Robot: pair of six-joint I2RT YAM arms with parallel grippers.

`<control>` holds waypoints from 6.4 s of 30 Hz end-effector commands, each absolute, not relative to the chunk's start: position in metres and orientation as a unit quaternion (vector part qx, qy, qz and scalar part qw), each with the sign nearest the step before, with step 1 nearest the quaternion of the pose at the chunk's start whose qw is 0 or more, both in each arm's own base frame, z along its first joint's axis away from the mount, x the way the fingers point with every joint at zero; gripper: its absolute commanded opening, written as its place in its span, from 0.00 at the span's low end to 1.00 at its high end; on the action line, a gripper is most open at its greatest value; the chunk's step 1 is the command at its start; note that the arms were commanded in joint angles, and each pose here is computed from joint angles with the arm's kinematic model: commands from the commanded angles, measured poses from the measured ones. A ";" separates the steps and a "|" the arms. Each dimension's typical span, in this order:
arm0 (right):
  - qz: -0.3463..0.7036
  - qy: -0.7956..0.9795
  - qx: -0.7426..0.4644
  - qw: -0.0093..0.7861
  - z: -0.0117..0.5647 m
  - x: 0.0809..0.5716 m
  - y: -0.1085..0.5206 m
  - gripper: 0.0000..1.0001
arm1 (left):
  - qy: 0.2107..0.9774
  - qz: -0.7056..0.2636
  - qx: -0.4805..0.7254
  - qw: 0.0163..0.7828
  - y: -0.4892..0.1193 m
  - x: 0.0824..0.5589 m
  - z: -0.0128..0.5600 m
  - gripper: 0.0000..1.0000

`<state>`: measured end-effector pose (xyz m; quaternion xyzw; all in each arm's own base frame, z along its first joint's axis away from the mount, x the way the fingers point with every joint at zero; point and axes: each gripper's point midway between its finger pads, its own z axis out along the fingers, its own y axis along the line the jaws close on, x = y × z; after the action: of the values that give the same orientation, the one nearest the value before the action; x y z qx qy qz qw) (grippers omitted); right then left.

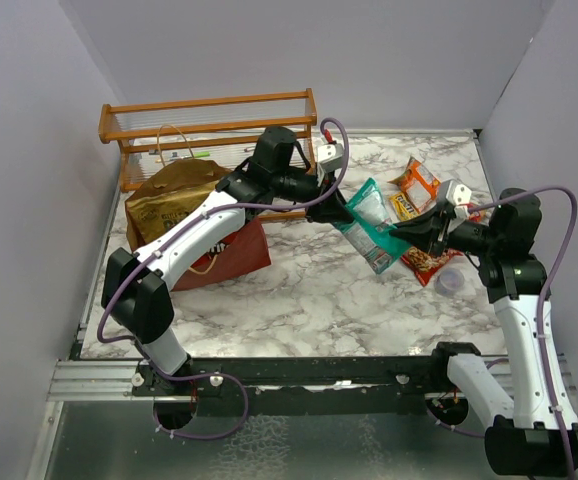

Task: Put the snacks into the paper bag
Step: Place the snack in the paper bag, then pick up the snack from the center of the board.

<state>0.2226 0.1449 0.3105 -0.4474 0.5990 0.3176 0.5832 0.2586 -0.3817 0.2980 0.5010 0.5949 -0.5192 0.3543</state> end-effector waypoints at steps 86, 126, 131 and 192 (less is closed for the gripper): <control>0.257 0.670 -0.396 0.573 0.247 0.263 0.124 0.87 | 0.668 0.163 0.571 0.448 -0.042 0.211 0.394 0.00; 0.247 0.677 -0.392 0.572 0.242 0.266 0.120 0.88 | 0.689 0.186 0.658 0.240 -0.032 0.234 0.266 0.23; 0.247 0.678 -0.391 0.571 0.242 0.267 0.120 0.88 | 0.692 0.191 0.651 0.248 -0.031 0.235 0.268 0.31; -0.038 0.902 -0.195 0.384 0.081 0.524 -0.006 0.58 | 0.704 0.097 0.422 0.563 -0.097 0.296 0.355 0.77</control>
<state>0.5069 -0.0006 0.0844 -0.1905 0.9017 -0.0049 0.3881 0.3020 -0.0931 0.3466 0.4220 0.7147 0.1108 0.5466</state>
